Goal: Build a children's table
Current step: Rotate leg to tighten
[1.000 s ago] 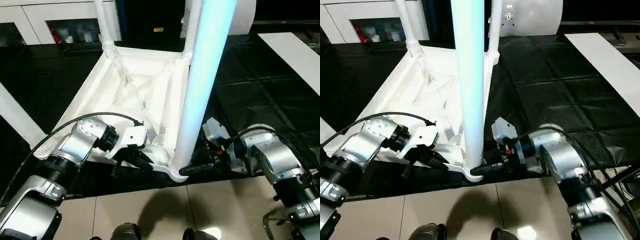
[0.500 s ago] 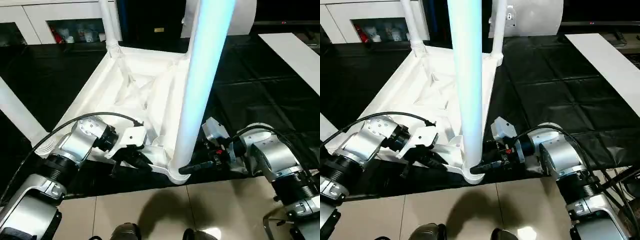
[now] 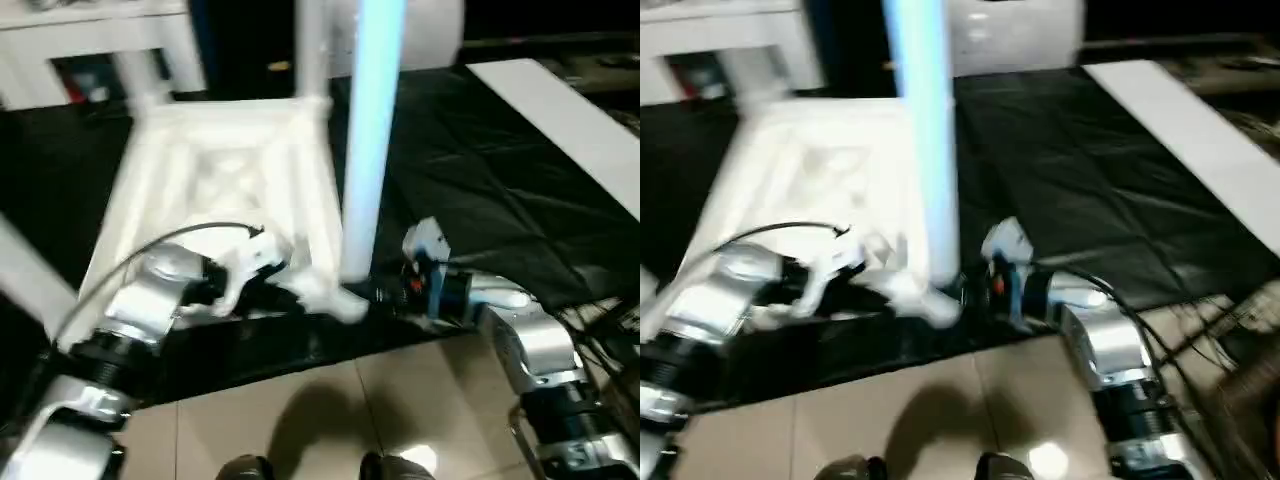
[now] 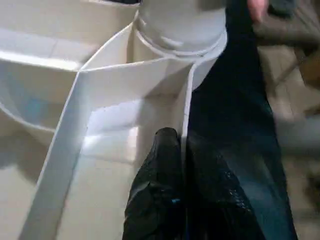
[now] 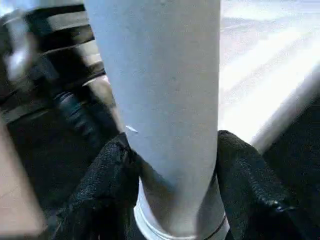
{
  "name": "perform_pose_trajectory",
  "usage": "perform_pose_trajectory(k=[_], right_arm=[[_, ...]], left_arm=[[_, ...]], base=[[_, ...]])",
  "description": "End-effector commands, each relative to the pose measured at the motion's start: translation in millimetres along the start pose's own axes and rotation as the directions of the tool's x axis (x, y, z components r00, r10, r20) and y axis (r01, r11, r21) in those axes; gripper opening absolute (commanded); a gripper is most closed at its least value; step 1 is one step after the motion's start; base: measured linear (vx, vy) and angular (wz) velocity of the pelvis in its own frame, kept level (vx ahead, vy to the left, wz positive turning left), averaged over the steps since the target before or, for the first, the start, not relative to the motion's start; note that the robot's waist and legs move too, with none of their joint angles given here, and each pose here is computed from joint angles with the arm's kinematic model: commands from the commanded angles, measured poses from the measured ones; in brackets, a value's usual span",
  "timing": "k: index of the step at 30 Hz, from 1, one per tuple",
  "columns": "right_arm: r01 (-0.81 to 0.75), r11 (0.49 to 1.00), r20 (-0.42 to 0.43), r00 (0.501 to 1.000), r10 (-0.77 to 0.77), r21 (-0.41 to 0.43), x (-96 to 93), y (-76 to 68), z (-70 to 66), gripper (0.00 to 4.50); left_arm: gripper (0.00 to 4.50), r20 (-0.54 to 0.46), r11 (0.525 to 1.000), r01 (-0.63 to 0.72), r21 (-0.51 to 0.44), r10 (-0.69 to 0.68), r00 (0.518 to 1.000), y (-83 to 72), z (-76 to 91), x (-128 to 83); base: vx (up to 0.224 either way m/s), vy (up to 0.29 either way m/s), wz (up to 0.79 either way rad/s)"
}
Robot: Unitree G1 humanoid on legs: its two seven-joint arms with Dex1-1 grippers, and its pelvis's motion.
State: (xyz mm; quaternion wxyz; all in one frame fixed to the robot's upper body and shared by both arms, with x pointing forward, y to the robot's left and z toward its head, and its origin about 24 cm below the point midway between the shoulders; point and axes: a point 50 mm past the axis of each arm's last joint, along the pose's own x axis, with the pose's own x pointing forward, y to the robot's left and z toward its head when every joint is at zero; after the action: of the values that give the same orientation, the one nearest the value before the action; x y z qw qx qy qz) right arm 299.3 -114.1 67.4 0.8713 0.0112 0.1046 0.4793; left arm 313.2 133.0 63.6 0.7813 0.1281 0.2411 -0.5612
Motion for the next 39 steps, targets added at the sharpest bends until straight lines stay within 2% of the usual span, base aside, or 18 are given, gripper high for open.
perform_pose_trajectory(k=[1,2,7,8,9,11,14,16,20,25,26,27,31,35,37,39], right_arm=[[-0.162,0.985,-0.003,0.987,0.162,0.06,51.0,46.6,-1.5,1.96],[-0.116,0.991,-0.001,0.993,0.116,0.069,59.4,47.6,0.6,1.96],[-0.006,0.995,0.001,1.0,0.006,0.102,75.4,48.7,4.6,1.96],[0.171,0.972,-0.013,0.985,-0.171,0.16,92.2,45.0,8.3,1.96],[0.225,0.958,-0.021,0.974,-0.224,0.178,96.7,43.9,9.2,1.96],[0.233,0.955,-0.009,0.972,-0.235,0.184,99.9,45.8,11.1,2.51],[0.235,0.955,0.03,0.969,-0.244,0.179,97.1,45.5,13.4,2.7],[0.26,0.952,0.061,0.96,-0.273,0.162,84.9,36.6,12.4,3.02],[0.256,0.956,0.094,0.958,-0.271,0.146,74.4,32.5,13.4,3.33],[0.245,0.967,0.142,0.957,-0.252,0.067,39.0,27.9,12.0,3.73],[0.232,0.971,0.159,0.958,-0.238,0.051,24.8,26.9,11.8,3.84],[0.232,0.971,0.159,0.958,-0.238,0.051,24.8,26.9,11.8,3.92],[0.193,0.981,0.165,0.968,-0.191,0.007,-5.5,29.0,10.7,4.27],[0.158,0.987,0.156,0.975,-0.155,-0.007,-18.8,34.6,9.8,4.43],[0.122,0.993,0.145,0.982,-0.121,0.002,-25.6,40.7,8.7,4.5],[0.129,0.992,0.135,0.982,-0.129,0.008,-29.9,43.1,6.9,4.5]], left_arm=[[0.0,0.1,1.0,-0.027,0.004,0.026,0.995,-9.2,29.3,33],[0.0,0.111,0.998,-0.064,-0.008,0.064,0.992,-6.7,33.8,37],[0.0,0.126,0.989,-0.146,-0.021,0.148,0.981,-1.6,43.0,44],[0.0,0.141,0.978,-0.208,-0.008,0.207,0.968,2.9,53.9,49],[0.0,0.146,0.975,-0.22,0.0,0.218,0.965,4.1,57.2,50],[0.0,0.144,0.973,-0.229,0.02,0.224,0.964,5.1,59.2,50],[0.0,0.128,0.975,-0.211,0.069,0.201,0.971,6.5,56.0,45],[0.0,0.101,0.977,-0.157,0.143,0.143,0.985,6.3,47.0,36],[0.0,0.084,0.974,-0.129,0.187,0.115,0.99,7.4,40.2,30],[0.0,0.02,0.94,-0.093,0.328,0.092,0.996,19.1,27.3,9],[0.0,0.014,0.931,-0.082,0.355,0.082,0.997,23.1,25.6,1],[0.0,0.014,0.931,-0.082,0.355,0.082,0.997,23.1,25.6,1],[0.0,0.001,0.914,-0.111,0.39,0.12,0.993,33.2,21.0,-17],[0.0,0.043,0.909,-0.15,0.389,0.145,0.989,38.2,22.0,-25],[0.54,0.079,0.909,-0.155,0.387,0.135,0.988,38.1,23.6,-30],[0.61,0.102,0.914,-0.138,0.382,0.107,0.989,35.2,22.9,-35]], base=[[0.0,0.0,0.0],[0.0,0.0,0.0],[0.0,0.0,0.0],[0.0,0.0,0.0],[0.0,0.0,0.0],[0.0,0.0,0.0],[0.0,0.0,0.0],[0.0,0.0,0.0],[0.0,0.0,0.0],[0.0,0.0,0.0],[0.0,0.0,0.0],[0.0,0.0,0.0],[0.0,0.0,0.0],[0.0,0.0,0.0],[0.0,0.0,0.0],[0.0,0.0,0.0]])
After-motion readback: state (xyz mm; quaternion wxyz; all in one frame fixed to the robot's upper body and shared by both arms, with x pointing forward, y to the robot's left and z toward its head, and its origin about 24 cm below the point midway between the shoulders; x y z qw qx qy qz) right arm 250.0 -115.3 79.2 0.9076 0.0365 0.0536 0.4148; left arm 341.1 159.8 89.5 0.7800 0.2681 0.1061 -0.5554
